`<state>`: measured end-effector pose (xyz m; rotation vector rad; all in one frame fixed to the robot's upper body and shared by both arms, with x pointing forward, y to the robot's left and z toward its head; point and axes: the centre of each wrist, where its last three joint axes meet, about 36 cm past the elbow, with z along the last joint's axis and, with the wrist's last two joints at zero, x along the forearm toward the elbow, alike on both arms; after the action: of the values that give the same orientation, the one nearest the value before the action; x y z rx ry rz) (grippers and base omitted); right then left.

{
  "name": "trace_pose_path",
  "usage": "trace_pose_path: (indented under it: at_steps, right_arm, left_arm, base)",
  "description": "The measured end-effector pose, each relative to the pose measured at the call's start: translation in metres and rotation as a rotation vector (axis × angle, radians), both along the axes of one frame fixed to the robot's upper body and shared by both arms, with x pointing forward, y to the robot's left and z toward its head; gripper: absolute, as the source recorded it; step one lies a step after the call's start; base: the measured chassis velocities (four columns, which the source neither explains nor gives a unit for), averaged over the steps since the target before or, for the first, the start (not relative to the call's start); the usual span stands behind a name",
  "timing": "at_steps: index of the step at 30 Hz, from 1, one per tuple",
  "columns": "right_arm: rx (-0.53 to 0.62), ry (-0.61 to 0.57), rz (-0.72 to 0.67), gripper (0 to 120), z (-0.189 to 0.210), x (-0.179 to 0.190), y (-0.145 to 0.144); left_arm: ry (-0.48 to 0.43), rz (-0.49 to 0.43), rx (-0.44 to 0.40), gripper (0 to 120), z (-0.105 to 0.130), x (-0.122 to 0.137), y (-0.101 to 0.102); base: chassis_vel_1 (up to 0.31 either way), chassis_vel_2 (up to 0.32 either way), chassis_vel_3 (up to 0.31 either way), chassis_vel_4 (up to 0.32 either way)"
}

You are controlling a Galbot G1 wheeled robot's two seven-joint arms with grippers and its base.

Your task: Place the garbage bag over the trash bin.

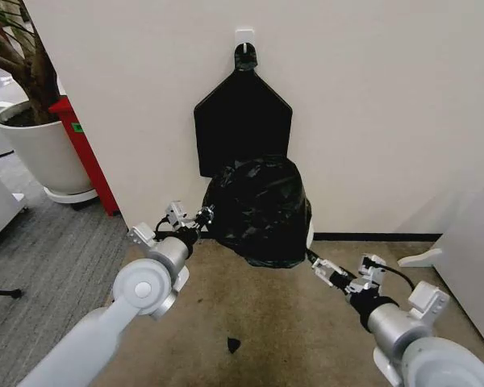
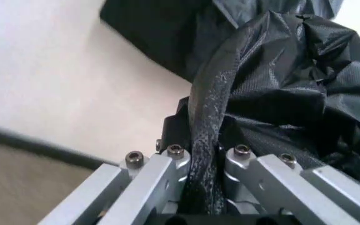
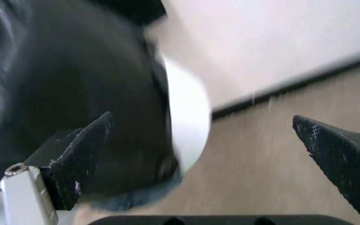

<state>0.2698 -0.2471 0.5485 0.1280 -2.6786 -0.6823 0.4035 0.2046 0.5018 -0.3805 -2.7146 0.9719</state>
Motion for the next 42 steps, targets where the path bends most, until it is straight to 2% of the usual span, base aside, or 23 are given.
trace_pose_path:
  at_steps: [1,2,4,7,8,12,13,16,19,22,28,29,35,36,38,42]
  right_arm:
    - [-0.008,-0.007,0.002,100,0.001,0.001,-0.001]
    - [-0.049,-0.049,0.019,100,0.008,0.006,-0.004]
    - [-0.103,-0.098,0.048,100,0.018,0.013,-0.008]
    - [-0.131,-0.129,0.070,100,0.025,0.017,-0.009]
    - [-0.199,-0.242,0.166,100,0.049,0.030,-0.009]
    - [-0.234,-0.336,0.329,90,0.067,0.039,-0.003]
    - [-0.234,-0.336,0.329,90,0.067,0.039,-0.003]
    - [-0.237,-0.367,0.533,77,0.067,0.042,0.010]
    - [-0.212,-0.337,0.652,64,0.062,0.043,0.034]
    - [-0.215,-0.305,0.658,56,0.059,0.047,0.047]
    - [-0.194,-0.184,0.586,31,0.059,0.074,0.085]
    - [-0.194,-0.184,0.586,31,0.059,0.074,0.085]
    - [-0.107,0.027,0.471,6,0.055,0.091,0.125]
    - [-0.107,0.027,0.471,6,0.055,0.091,0.125]
    - [-0.075,0.101,0.413,0,0.053,0.102,0.136]
    - [-0.089,0.171,0.335,0,0.043,0.121,0.144]
  left_arm:
    - [-0.008,-0.001,0.011,4,-0.001,0.000,0.000]
    - [-0.055,-0.007,0.080,4,-0.006,-0.001,0.003]
    - [-0.107,-0.014,0.156,4,-0.012,-0.002,0.005]
    - [-0.128,-0.018,0.188,4,-0.014,-0.003,0.006]
    - [-0.173,-0.027,0.257,4,-0.023,-0.010,0.008]
    - [-0.186,-0.038,0.295,4,-0.030,-0.017,0.011]
    - [-0.186,-0.038,0.295,4,-0.030,-0.017,0.011]
    - [-0.192,-0.042,0.304,4,-0.033,-0.018,0.010]
    - [-0.204,-0.049,0.313,4,-0.035,-0.018,0.007]
    - [-0.219,-0.053,0.317,4,-0.035,-0.017,0.006]
    - [-0.239,-0.072,0.319,4,-0.035,-0.018,0.005]
    - [-0.239,-0.072,0.319,4,-0.035,-0.018,0.005]
    - [-0.268,-0.087,0.322,4,-0.037,-0.020,-0.001]
    - [-0.268,-0.087,0.322,4,-0.037,-0.020,-0.001]
    - [-0.281,-0.088,0.328,4,-0.037,-0.019,-0.002]
    - [-0.294,-0.091,0.330,4,-0.037,-0.019,-0.002]
  base:
    - [0.000,0.000,0.000,0.000]
    - [0.000,0.000,0.000,0.000]
    - [0.000,0.000,0.000,0.000]
    - [0.000,0.000,0.000,0.000]
    - [0.000,0.000,0.000,0.000]
    - [0.000,0.000,0.000,0.000]
    - [0.000,0.000,0.000,0.000]
    - [0.000,0.000,0.000,0.000]
    - [0.000,0.000,0.000,0.000]
    - [0.000,0.000,0.000,0.000]
    - [0.000,0.000,0.000,0.000]
    - [0.000,0.000,0.000,0.000]
    - [0.000,0.000,0.000,0.000]
    - [0.000,0.000,0.000,0.000]
    - [0.000,0.000,0.000,0.000]
    - [0.000,0.000,0.000,0.000]
